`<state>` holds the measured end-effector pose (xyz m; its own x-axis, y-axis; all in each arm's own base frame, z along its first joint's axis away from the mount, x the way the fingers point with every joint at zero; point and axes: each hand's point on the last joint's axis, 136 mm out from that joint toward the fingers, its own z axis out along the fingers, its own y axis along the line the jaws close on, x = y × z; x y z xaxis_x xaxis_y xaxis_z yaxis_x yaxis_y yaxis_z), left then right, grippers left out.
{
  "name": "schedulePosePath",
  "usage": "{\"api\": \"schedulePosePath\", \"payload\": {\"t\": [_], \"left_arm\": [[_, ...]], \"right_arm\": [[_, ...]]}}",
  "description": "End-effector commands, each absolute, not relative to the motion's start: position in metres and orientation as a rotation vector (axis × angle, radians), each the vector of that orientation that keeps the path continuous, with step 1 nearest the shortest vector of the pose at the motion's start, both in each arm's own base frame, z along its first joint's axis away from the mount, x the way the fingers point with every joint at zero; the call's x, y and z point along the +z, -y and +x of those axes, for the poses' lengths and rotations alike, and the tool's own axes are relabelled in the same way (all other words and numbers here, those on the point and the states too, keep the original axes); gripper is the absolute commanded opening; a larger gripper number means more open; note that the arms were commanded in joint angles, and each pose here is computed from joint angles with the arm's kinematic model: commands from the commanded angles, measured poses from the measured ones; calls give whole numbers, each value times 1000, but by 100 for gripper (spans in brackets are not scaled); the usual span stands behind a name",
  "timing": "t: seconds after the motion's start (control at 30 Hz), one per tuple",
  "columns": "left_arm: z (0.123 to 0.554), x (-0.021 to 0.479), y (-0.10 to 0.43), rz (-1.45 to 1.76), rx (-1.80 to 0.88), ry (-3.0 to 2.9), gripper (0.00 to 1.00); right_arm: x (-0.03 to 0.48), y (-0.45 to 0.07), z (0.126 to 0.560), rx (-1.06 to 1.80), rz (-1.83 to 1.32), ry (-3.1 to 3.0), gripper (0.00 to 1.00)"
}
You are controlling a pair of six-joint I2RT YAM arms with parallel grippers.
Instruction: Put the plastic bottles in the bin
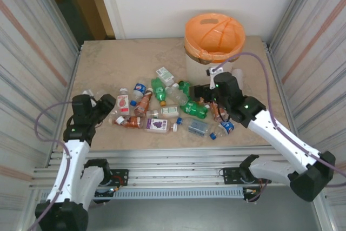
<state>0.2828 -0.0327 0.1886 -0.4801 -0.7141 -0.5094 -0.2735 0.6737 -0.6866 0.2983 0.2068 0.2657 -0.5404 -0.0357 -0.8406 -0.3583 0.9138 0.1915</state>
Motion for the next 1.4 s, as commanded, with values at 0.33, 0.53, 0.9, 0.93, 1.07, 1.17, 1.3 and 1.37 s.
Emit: {"api": "schedulePosePath", "payload": {"t": [0.33,0.53,0.9,0.93,1.07,1.17,1.3,1.37], "left_arm": [[335,282,126,-431,-949,-1913,37],[344,299,150,-383,-1062,-1874,37],[337,312,168,-342,-1136,-1867,37],[336,311,169,-340,-1140,-1869,37],[334,310,171,-343,-1152,-1872,37],[334,308,173,-343,-1158,-1878,38],[334,305,175,-349,-1168,-1883,38],[334,303,177,-348,-1171,-1890,38]], "right_arm": [[303,-348,255,1138,-602,-2032,99],[296,-385,237,1352,-728,-2021,99],[278,-426,238,1384,-832,-2025,80],[278,-428,239,1384,-829,-2026,76],[272,-433,247,1370,-816,-2038,65],[268,-435,252,1357,-804,-2046,59],[265,-436,254,1349,-791,-2054,48],[265,-435,255,1346,-783,-2057,39]]}}
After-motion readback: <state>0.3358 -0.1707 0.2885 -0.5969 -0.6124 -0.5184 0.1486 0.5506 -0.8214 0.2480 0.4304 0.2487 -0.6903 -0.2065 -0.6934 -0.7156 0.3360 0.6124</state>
